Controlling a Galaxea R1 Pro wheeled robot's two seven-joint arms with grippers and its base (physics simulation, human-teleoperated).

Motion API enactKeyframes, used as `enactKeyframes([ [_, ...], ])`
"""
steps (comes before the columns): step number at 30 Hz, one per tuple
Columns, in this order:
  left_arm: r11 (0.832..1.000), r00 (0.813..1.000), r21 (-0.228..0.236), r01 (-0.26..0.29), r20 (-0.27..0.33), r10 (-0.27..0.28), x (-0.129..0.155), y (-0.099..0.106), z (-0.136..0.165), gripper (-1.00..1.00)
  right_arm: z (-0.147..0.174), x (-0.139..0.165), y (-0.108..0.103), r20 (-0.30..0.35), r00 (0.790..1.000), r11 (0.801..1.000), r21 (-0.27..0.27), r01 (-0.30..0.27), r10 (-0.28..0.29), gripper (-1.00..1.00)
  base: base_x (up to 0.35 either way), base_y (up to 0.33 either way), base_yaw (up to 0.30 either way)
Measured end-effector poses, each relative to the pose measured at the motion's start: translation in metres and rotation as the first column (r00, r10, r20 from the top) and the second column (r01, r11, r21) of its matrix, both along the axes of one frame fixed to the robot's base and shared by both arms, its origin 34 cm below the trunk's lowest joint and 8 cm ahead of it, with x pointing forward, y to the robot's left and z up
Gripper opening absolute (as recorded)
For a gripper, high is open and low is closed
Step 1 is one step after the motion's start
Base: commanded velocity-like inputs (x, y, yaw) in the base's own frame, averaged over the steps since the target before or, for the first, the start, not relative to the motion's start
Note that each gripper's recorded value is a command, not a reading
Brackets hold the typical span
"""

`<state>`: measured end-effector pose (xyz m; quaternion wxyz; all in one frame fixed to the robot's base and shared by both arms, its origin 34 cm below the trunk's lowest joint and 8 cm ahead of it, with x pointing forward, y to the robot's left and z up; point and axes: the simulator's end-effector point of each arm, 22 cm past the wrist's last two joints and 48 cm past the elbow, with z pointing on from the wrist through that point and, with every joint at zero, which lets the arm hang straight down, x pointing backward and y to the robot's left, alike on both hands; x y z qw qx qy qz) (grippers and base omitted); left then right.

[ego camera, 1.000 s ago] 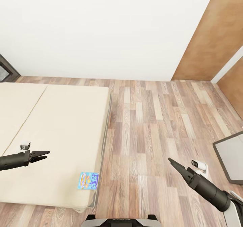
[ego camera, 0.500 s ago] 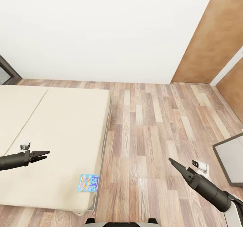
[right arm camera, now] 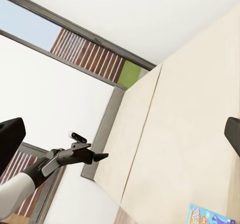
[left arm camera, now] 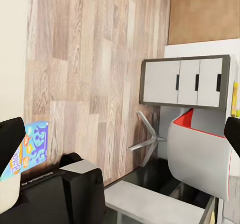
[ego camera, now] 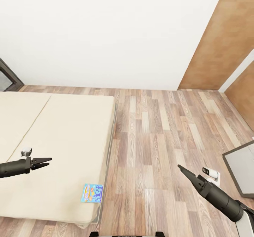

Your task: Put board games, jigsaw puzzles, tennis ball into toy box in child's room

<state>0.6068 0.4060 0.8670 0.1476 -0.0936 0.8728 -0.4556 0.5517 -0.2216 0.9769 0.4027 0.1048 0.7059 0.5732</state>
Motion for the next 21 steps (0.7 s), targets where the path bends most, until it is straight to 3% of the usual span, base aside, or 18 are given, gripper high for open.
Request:
enactKeyframes([
  [21, 1.0, 0.999, 0.0, 0.0, 0.035, 0.0, 0.004, 0.0, 0.017, 1.0, 0.025, -0.003, -0.002, 0.068, 0.998, 1.0, 0.025, -0.01, 0.009, 1.0, 0.0, 0.0, 0.0],
])
